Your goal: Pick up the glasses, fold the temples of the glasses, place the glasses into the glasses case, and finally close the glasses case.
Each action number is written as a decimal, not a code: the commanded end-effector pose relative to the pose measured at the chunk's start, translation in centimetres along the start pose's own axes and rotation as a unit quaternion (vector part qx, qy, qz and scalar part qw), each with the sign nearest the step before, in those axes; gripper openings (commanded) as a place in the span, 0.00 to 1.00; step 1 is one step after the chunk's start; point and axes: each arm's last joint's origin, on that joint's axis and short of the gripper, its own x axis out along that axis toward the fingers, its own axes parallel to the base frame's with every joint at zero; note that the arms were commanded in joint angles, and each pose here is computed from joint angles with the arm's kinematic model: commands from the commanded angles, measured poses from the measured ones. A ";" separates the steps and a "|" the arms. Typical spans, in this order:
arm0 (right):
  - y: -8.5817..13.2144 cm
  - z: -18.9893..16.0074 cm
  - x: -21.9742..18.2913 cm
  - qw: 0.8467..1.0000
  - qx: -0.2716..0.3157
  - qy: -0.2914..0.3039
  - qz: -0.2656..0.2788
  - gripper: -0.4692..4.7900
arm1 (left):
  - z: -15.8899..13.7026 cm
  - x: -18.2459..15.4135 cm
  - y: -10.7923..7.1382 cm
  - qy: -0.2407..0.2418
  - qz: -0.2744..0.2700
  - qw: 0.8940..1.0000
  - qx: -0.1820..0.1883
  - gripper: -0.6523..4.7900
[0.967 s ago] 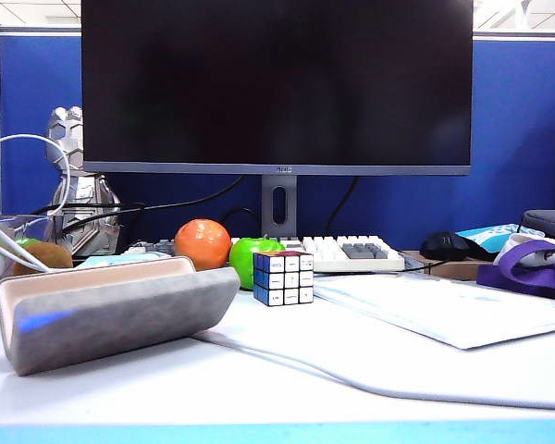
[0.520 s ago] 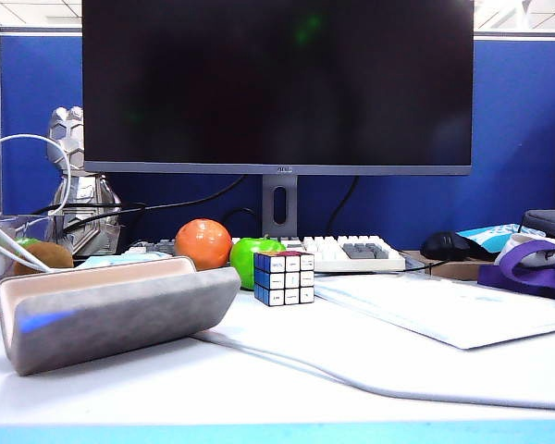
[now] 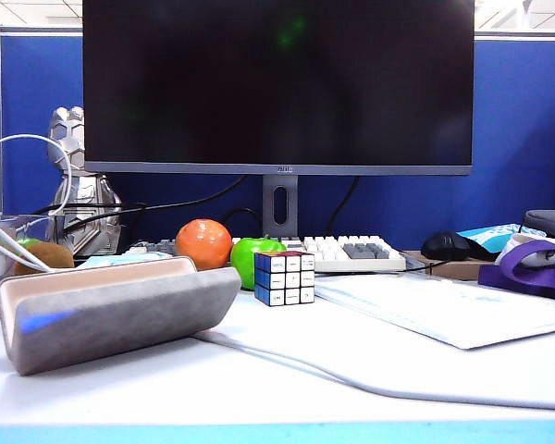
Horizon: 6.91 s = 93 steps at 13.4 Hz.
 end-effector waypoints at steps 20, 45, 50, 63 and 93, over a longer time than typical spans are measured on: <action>-0.6 0.9 0.0 0.994 0.070 -0.043 -0.075 0.08 | -0.3 0.0 -0.7 0.068 -0.035 0.996 0.046 0.11; -3.3 -2.5 0.5 0.982 0.181 -0.001 -0.053 0.08 | -0.4 0.0 -0.1 0.064 -0.017 0.991 0.116 0.11; -4.1 -2.8 0.5 0.983 0.165 -0.013 -0.074 0.08 | -0.3 0.0 0.1 0.046 -0.006 0.987 0.154 0.11; -8.6 -12.8 -3.4 0.949 0.208 0.190 -0.140 0.08 | -2.6 -4.0 6.8 -0.002 0.543 0.821 0.175 0.11; -8.1 -33.6 4.1 0.897 0.059 0.426 0.100 0.08 | -4.2 -5.7 7.3 0.095 0.615 0.767 0.157 0.11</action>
